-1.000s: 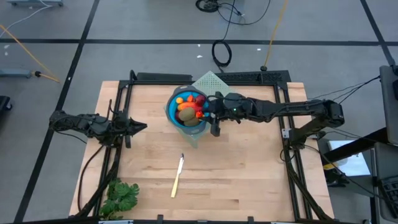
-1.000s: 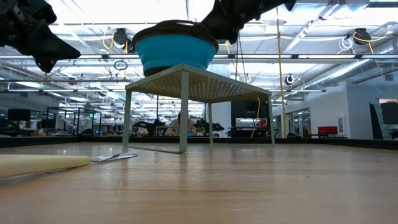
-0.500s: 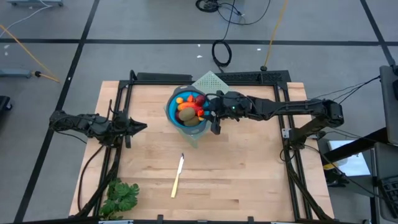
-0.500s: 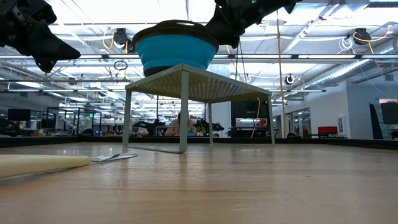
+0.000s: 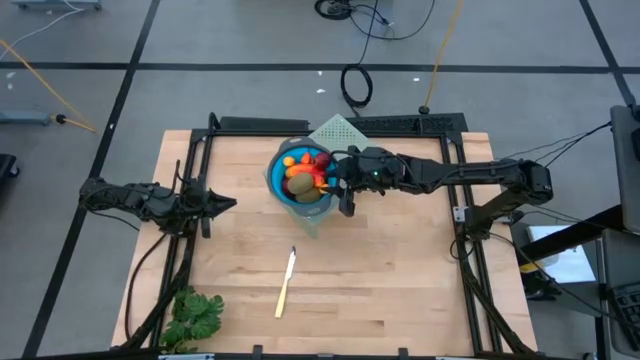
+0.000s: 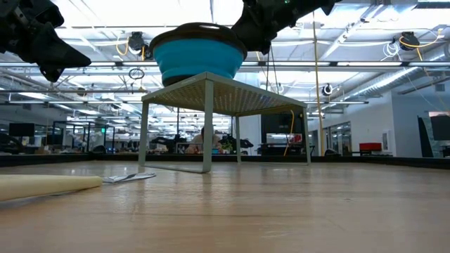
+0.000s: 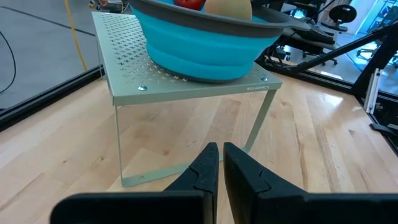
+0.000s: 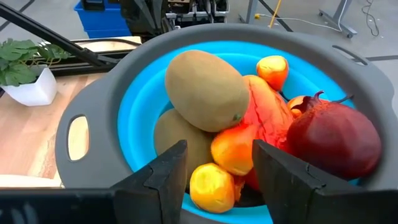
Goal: Pick & Place Fruit
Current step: Put the knife on the shelf
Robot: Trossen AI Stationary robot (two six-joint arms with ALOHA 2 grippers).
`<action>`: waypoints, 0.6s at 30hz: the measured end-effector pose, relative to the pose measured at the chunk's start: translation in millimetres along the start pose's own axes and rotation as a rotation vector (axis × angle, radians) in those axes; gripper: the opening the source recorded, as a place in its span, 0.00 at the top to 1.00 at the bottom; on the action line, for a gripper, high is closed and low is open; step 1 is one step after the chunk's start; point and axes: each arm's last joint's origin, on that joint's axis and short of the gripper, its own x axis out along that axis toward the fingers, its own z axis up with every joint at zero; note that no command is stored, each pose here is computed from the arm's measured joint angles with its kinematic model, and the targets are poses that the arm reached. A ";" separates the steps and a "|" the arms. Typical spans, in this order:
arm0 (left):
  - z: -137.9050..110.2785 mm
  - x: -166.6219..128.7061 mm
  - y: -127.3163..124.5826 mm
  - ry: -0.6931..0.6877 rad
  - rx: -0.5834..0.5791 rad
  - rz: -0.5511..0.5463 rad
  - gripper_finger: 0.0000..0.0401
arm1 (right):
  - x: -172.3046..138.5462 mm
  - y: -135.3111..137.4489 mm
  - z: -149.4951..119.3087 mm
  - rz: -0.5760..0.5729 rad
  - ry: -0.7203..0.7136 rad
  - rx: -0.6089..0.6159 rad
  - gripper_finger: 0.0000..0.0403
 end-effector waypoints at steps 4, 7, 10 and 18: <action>0.0 0.0 0.0 0.000 -0.001 0.000 0.94 | -0.5 0.0 1.1 0.000 -0.010 -0.014 0.57; 0.1 0.0 0.0 -0.001 -0.005 0.000 0.94 | -3.2 0.9 4.5 0.002 -0.036 -0.023 0.59; 1.2 0.0 -0.4 -0.011 -0.014 -0.005 0.94 | -8.8 4.0 9.3 0.010 -0.068 -0.030 0.62; 3.1 0.0 -1.4 -0.028 -0.018 -0.021 0.94 | -27.8 19.5 20.0 0.055 -0.129 -0.011 0.81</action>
